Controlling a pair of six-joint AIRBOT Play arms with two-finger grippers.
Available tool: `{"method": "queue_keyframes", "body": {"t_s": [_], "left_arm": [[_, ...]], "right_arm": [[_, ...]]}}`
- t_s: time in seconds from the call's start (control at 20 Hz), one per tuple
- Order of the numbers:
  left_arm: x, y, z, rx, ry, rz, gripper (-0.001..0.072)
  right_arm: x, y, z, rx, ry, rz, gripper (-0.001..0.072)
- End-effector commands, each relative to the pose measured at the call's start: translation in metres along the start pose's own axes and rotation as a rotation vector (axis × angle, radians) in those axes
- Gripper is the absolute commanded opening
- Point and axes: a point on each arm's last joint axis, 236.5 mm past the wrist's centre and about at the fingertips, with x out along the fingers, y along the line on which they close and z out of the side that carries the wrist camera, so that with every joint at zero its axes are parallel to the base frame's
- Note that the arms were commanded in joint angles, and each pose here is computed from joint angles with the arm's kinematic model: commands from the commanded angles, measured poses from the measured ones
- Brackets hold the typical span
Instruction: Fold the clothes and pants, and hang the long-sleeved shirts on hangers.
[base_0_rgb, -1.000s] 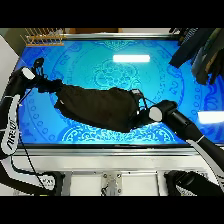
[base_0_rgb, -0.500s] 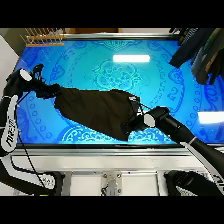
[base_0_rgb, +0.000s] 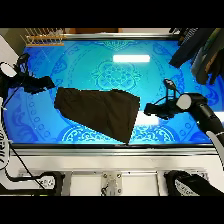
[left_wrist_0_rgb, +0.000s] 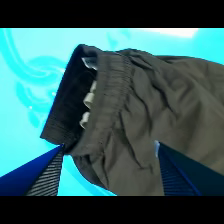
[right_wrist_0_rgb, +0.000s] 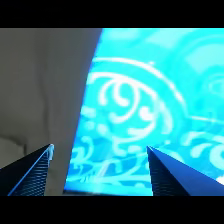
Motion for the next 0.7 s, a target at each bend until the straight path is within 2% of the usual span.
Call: {"method": "queue_keyframes", "body": {"t_s": [0.0, 0.05, 0.1, 0.2, 0.3, 0.65], "left_arm": [[-0.019, -0.035, -0.008, 0.067, 0.005, -0.031, 0.0463], [-0.020, -0.049, -0.010, 0.096, 0.004, -0.044, 0.0058], [-0.019, -0.062, -0.011, 0.125, 0.003, -0.055, 0.0010], [-0.013, -0.090, -0.019, 0.182, 0.018, -0.082, 0.0010], [-0.009, -0.115, -0.028, 0.235, 0.035, -0.105, 0.0010], [-0.005, -0.169, -0.040, 0.341, 0.015, -0.159, 0.0010]], "right_arm": [[0.032, -0.040, 0.011, 0.233, -0.003, 0.143, 0.0649], [0.047, -0.041, 0.006, 0.256, 0.016, 0.170, 0.0649], [0.062, -0.038, 0.001, 0.255, 0.039, 0.196, 0.0648], [0.085, -0.019, -0.003, 0.242, 0.066, 0.263, 0.0647], [0.103, 0.002, -0.001, 0.249, 0.058, 0.312, 0.0606], [0.143, 0.091, -0.012, 0.148, 0.117, 0.442, 0.0606]]}}
